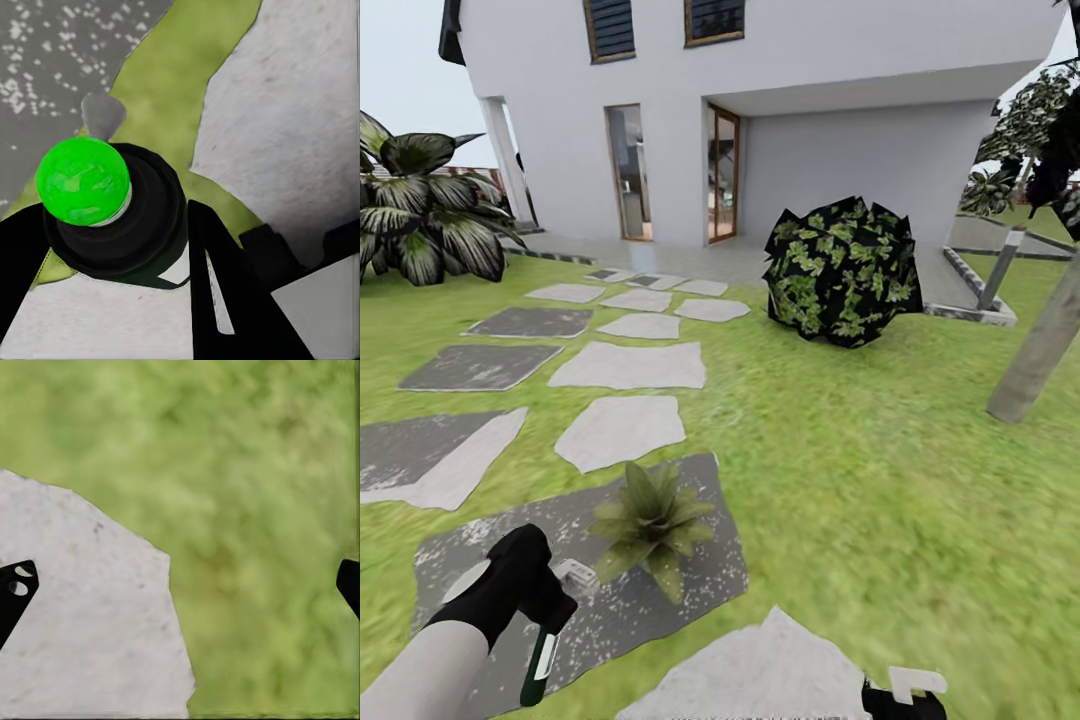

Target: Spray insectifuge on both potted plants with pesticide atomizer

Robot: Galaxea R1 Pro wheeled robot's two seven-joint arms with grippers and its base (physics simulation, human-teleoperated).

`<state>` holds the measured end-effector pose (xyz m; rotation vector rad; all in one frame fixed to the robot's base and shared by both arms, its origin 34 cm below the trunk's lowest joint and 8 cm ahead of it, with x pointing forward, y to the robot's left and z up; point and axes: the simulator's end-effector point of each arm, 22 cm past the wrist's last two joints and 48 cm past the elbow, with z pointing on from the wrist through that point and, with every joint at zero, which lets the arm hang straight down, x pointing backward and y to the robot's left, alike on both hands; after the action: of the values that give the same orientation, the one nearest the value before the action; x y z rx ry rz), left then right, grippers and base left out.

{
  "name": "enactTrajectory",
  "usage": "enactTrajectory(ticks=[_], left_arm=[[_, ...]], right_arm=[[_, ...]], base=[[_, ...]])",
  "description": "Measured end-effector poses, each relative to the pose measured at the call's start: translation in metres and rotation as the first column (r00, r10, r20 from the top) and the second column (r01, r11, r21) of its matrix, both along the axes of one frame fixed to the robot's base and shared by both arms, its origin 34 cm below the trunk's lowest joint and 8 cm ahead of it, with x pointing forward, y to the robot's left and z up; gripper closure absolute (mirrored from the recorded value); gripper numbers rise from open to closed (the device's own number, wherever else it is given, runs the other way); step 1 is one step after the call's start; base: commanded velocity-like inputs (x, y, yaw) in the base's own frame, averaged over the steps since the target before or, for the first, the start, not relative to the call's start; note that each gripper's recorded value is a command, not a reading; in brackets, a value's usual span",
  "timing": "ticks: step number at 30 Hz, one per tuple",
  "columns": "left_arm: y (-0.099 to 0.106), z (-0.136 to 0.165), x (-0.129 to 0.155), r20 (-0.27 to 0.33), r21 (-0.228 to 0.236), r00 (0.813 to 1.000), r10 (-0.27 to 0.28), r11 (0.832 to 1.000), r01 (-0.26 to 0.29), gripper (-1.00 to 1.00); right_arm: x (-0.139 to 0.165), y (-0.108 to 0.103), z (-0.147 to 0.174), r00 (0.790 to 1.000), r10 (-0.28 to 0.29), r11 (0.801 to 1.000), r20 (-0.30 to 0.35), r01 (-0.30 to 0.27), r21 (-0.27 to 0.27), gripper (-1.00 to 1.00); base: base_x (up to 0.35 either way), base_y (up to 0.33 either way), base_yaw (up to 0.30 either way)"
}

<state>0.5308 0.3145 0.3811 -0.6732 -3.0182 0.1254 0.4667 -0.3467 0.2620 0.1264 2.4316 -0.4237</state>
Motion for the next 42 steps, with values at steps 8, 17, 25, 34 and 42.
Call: enactTrajectory(ticks=[8, 17, 25, 34, 42], left_arm=[[-0.007, -0.004, -0.003, -0.007, -0.002, 1.0, -0.014, 1.0, 0.014, 1.0], [-0.005, -0.003, -0.003, -0.004, 0.002, 1.0, -0.011, 1.0, 0.011, 1.0], [-0.002, -0.005, -0.005, -0.009, 0.002, 1.0, -0.013, 1.0, 0.013, 1.0], [-0.007, -0.035, -0.06, -0.099, -0.007, 0.995, -0.033, 0.999, 0.033, 1.0], [0.0, -0.03, -0.052, -0.081, 0.001, 0.996, -0.025, 1.0, 0.026, 1.0]], right_arm=[[0.0, 0.0, 0.0, 1.0, -0.002, 1.0, -0.001, 0.002, 0.001, -1.0], [0.0, 0.0, 0.0, 1.0, -0.002, 1.0, 0.001, 0.002, 0.001, -1.0], [0.0, -0.008, 0.001, 1.0, 0.0, 1.0, -0.002, 0.0, -0.011, -1.0], [0.0, -0.01, 0.001, 1.0, -0.003, 1.0, -0.002, 0.002, -0.012, -1.0], [-0.001, -0.01, 0.001, 1.0, -0.005, 1.0, -0.002, 0.004, -0.011, -1.0]], base=[[-0.011, 0.298, -0.267], [-0.047, 0.307, -0.267], [0.069, 0.321, -0.061], [0.006, 0.021, -0.028], [-0.014, 0.048, -0.249]])
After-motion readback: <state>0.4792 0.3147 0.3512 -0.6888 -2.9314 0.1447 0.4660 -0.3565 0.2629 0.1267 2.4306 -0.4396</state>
